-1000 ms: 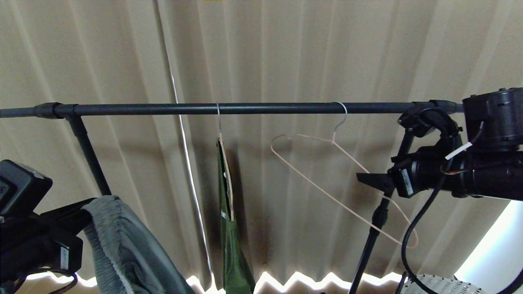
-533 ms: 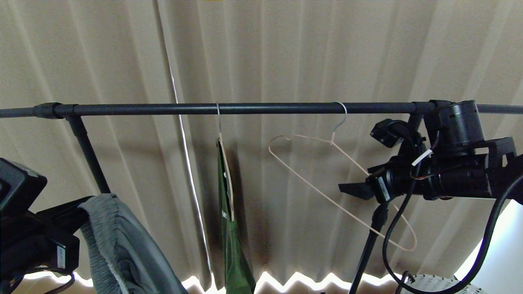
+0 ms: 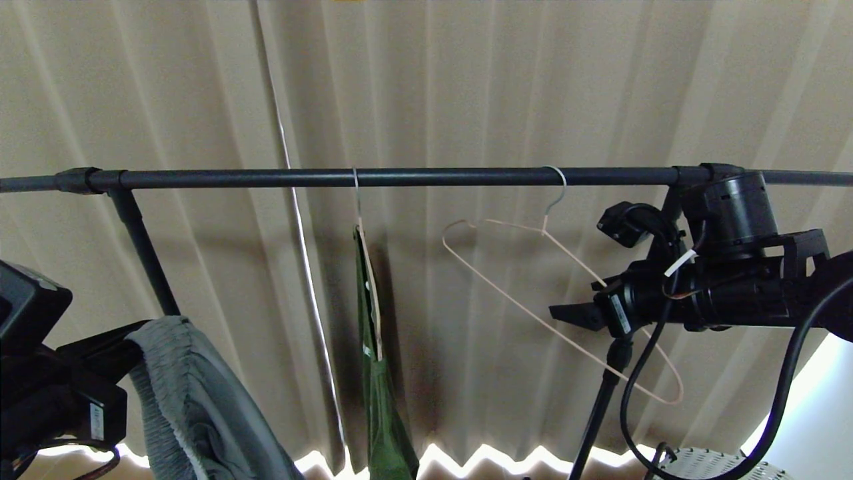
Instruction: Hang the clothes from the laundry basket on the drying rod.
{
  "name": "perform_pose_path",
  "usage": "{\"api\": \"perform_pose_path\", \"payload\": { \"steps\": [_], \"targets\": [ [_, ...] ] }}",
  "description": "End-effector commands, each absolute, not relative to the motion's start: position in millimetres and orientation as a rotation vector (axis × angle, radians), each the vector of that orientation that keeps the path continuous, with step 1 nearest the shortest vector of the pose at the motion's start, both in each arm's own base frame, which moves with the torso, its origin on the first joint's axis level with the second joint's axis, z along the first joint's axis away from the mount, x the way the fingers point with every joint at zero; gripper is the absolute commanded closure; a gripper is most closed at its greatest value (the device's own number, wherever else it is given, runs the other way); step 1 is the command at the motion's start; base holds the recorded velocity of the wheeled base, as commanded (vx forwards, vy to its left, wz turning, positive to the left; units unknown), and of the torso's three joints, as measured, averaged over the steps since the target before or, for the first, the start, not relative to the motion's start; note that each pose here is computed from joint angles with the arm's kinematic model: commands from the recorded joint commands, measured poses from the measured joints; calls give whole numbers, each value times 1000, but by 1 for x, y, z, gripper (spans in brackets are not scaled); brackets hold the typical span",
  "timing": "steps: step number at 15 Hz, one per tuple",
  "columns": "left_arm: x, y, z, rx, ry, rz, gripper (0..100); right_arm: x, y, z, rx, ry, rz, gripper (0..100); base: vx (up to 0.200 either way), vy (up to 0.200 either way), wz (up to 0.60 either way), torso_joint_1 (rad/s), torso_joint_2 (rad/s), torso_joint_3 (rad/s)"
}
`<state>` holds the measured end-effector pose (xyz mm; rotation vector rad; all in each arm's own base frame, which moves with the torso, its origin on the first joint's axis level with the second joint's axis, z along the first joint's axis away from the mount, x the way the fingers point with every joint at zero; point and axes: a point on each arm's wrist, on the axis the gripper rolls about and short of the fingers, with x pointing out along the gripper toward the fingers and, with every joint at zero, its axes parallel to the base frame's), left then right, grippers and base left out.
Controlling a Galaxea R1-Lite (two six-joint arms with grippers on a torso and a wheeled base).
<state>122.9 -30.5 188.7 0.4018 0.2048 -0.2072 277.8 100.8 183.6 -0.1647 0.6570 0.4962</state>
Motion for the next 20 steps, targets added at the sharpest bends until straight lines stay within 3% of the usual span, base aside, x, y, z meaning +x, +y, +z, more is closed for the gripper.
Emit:
{"api": "perform_pose_path", "payload": {
  "steps": [1, 12, 17, 20],
  "targets": [
    [124, -31, 188, 402, 208, -207, 100, 276, 100, 185, -162, 654, 499, 100, 0, 0, 0, 0, 0, 0],
    [127, -31, 184, 406, 233, -213, 100, 251, 92, 209, -109, 571, 486, 100, 0, 0, 0, 0, 0, 0],
    [126, -32, 180, 411, 248, -219, 100, 201, 73, 208, -79, 557, 475, 100, 0, 0, 0, 0, 0, 0],
    [124, -30, 190, 380, 206, -195, 100, 168, 61, 203, -62, 504, 467, 100, -67, 0, 0, 2, -1, -1]
  ]
}}
